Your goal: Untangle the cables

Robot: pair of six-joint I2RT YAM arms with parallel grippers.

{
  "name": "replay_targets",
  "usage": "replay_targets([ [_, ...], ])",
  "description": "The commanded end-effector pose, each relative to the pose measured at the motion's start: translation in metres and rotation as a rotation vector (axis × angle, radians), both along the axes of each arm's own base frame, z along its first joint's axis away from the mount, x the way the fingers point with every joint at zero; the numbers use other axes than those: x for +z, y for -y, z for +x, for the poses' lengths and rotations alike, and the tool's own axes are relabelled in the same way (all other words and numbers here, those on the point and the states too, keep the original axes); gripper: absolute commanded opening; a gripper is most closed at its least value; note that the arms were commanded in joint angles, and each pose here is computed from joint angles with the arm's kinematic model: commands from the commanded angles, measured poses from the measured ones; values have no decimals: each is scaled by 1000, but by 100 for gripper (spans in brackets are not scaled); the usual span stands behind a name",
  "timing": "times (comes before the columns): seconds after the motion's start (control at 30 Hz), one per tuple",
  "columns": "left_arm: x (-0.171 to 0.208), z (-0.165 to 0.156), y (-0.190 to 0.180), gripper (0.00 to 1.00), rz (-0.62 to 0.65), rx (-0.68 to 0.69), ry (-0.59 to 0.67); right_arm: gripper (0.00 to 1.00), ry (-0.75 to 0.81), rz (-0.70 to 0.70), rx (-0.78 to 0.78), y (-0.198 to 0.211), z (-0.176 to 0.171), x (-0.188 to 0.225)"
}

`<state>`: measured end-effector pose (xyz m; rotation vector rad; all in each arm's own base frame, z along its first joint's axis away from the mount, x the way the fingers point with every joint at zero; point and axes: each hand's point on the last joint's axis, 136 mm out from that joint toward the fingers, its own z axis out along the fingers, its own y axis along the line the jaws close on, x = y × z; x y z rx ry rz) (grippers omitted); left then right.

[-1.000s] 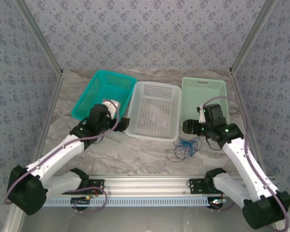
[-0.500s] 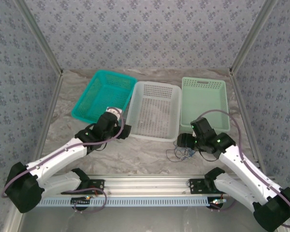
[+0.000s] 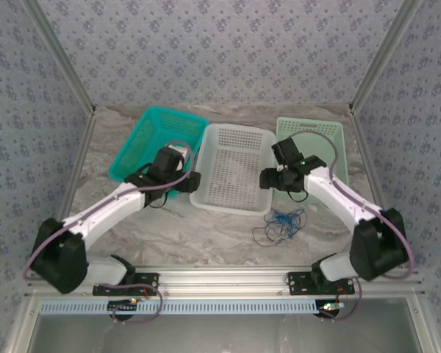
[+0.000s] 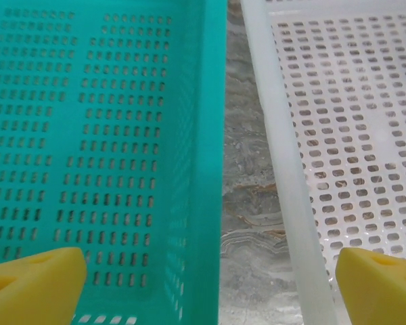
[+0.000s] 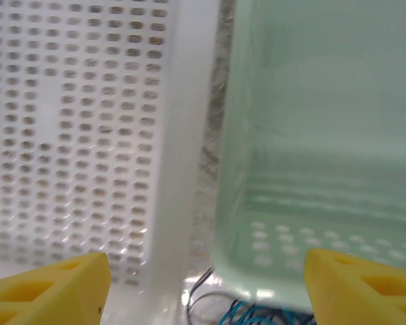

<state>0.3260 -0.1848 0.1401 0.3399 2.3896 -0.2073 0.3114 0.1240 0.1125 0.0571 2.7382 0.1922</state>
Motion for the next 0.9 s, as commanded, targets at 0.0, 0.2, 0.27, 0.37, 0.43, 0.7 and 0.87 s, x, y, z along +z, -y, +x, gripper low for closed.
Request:
replay_targets([
  [0.0, 1, 8, 20, 91, -37, -55, -62, 71, -42, 5, 35, 6, 15, -9],
  [0.2, -17, 25, 39, 77, -78, -46, -122, 40, -46, 6, 100, 3, 40, -18],
  [0.27, -24, 31, 44, 71, -74, -34, -161, 32, -43, 5, 138, -2, 52, -16],
  [0.37, -28, 38, 50, 69, -93, -13, -182, 26, -47, -15, 171, -4, 65, -19],
  [0.43, -28, 44, 50, 66, -90, 15, -183, 22, -36, -12, 187, -5, 74, -19],
  [0.7, -25, 68, 39, 59, -105, 177, -173, 20, -14, -3, 243, -5, 104, -15],
  [0.87, -19, 80, 34, 60, -81, 202, -147, 44, -20, 14, 215, -4, 107, -8],
])
